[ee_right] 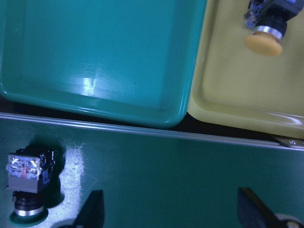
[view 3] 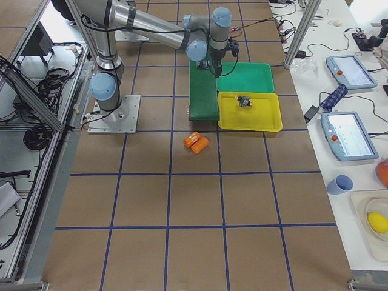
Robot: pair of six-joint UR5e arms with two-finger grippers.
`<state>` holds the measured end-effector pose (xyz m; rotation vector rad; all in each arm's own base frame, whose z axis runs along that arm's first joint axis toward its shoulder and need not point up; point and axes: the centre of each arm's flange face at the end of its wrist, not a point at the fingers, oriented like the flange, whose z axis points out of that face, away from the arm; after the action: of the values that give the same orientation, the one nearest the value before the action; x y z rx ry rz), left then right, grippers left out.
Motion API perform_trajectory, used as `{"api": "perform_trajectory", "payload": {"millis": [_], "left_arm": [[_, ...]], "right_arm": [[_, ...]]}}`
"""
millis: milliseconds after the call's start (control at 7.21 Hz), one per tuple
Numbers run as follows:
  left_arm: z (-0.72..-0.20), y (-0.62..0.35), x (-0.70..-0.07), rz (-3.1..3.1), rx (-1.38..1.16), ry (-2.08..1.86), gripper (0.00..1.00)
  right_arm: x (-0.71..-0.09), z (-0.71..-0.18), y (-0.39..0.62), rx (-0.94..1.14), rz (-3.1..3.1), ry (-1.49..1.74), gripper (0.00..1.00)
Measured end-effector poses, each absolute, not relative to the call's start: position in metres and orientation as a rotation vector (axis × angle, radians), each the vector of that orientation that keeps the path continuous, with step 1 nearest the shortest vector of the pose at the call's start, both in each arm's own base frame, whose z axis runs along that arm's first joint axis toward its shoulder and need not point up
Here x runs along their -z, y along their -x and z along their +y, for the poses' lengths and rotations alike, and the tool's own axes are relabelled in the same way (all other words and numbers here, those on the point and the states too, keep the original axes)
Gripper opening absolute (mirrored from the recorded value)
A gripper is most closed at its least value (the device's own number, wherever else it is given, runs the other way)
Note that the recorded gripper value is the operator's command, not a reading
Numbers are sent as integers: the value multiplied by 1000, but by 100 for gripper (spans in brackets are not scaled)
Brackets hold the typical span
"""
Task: Sort buttons by color to trays
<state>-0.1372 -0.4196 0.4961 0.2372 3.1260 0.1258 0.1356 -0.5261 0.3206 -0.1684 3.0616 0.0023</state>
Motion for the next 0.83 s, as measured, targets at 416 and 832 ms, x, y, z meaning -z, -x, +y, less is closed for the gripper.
{"api": "perform_trajectory", "payload": {"millis": [416, 832], "left_arm": [[-420, 134, -495, 3088, -126, -250, 100], [-425, 134, -490, 3088, -114, -251, 100]], "right_arm": [[-291, -507, -132, -6, 3054, 102, 100], [-270, -495, -132, 48, 3002, -67, 100]]}}
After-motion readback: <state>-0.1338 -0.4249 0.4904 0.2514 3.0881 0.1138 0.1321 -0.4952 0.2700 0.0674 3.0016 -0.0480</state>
